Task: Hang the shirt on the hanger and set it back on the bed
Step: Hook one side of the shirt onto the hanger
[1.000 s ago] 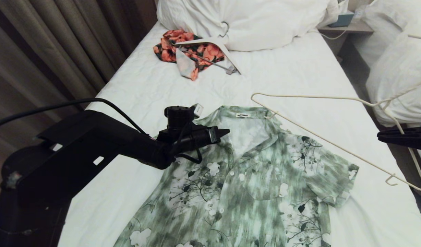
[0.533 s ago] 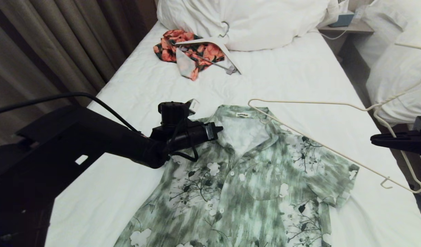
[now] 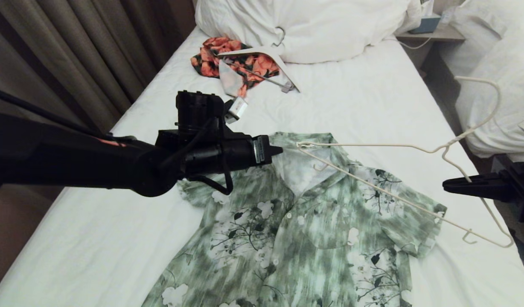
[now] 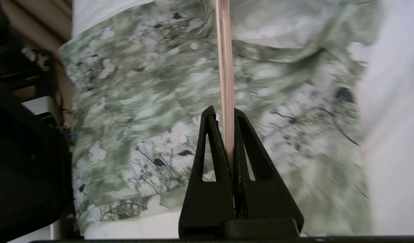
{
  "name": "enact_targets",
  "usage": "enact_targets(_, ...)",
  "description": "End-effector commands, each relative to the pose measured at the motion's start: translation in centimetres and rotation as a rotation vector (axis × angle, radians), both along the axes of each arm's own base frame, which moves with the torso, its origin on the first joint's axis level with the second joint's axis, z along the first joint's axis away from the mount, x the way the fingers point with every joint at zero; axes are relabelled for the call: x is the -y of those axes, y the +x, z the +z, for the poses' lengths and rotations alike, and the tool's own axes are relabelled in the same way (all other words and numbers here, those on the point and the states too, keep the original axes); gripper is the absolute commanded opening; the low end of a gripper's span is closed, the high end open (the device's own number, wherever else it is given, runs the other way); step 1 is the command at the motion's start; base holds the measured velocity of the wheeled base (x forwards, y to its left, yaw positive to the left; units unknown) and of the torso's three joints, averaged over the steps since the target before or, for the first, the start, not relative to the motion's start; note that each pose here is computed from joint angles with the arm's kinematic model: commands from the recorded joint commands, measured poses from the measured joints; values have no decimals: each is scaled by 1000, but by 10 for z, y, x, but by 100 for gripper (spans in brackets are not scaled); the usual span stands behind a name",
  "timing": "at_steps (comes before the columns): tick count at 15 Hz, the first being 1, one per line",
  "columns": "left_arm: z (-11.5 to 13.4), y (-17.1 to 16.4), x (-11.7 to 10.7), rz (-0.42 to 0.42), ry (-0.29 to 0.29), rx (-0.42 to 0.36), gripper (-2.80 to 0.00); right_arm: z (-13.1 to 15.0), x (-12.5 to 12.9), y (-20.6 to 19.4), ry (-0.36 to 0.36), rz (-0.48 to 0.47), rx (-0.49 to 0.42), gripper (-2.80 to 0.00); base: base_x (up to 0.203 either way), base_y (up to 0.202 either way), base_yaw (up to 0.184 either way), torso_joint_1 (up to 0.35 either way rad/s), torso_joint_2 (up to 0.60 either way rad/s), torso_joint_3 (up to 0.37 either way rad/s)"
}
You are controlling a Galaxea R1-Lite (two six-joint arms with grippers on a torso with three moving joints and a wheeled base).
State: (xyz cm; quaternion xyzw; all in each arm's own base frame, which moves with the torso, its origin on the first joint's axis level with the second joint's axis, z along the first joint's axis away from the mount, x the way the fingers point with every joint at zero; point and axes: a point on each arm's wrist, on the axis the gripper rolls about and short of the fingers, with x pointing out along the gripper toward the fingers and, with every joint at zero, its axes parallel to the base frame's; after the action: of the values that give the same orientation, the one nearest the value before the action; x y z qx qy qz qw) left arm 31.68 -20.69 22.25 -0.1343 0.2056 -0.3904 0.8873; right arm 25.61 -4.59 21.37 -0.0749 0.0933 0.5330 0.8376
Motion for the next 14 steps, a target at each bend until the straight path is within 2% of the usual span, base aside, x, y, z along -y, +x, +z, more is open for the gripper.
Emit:
enact_targets(1, 33, -27, 4, -57, -5, 56, -280, -4, -6, 4, 7, 29, -13, -280, 0, 0, 0, 0, 0, 0)
enact_targets(2, 37, -29, 7, -52, 9, 82, -280, -6, -9, 3, 4, 39, -19, -280, 0, 0, 0, 0, 0, 0)
enact_targets(5, 49, -37, 10, -50, 3, 114, -280, -6, -9, 3, -3, 32, -20, -280, 0, 0, 0, 0, 0, 0)
enact_targets(8, 70, -54, 12, -88, 26, 107, -280, -3, -11, 4, -6, 43, -4, -280, 0, 0, 0, 0, 0, 0)
enact_targets(11, 81, -76, 28, -131, 29, 117, -280, -1, -17, 6, -8, 67, 5, -280, 0, 0, 0, 0, 0, 0)
enact_targets(14, 81, -89, 56, -146, 51, 153, -280, 0, -23, 6, -7, 90, 10, -280, 0, 0, 0, 0, 0, 0)
